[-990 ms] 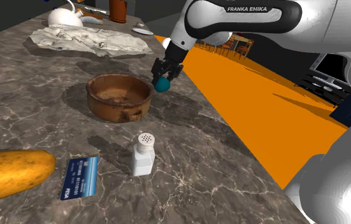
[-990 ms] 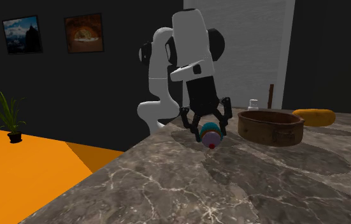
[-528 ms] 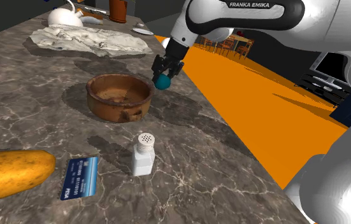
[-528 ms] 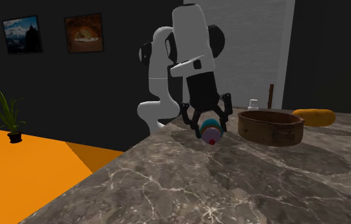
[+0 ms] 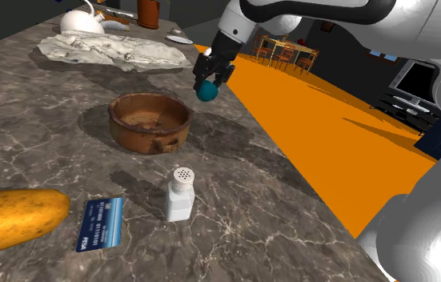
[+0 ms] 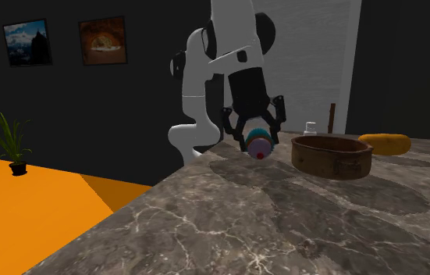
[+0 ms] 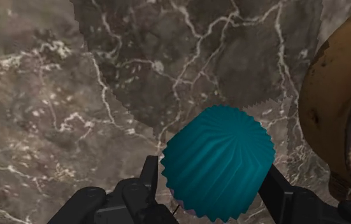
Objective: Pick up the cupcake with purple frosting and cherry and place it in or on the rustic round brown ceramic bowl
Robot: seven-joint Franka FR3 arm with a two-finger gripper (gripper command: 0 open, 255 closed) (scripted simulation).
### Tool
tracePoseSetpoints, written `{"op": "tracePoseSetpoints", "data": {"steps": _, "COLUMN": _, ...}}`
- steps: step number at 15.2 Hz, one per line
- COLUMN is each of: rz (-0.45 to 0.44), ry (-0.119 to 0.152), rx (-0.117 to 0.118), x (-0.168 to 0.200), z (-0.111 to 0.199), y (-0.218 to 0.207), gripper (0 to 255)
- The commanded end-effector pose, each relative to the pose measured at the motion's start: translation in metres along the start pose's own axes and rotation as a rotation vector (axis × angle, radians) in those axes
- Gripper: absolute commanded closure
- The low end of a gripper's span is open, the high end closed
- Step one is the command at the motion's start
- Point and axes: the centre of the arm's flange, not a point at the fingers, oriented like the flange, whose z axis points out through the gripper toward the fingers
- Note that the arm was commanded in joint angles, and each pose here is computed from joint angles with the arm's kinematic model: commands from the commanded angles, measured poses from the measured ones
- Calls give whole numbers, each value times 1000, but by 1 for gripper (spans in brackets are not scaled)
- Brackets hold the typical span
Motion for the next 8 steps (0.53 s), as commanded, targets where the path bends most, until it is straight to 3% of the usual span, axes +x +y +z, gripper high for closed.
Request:
{"op": "tracePoseSetpoints", "data": {"steps": 1, "rz": 0, "ry": 0, "rx": 0, "x": 1, "z": -10, "y": -2, "gripper": 255}}
{"op": "tracePoseSetpoints", "data": {"steps": 8, "rz": 0, "ry": 0, "rx": 0, "x": 7, "z": -46, "y": -9, "gripper": 255}}
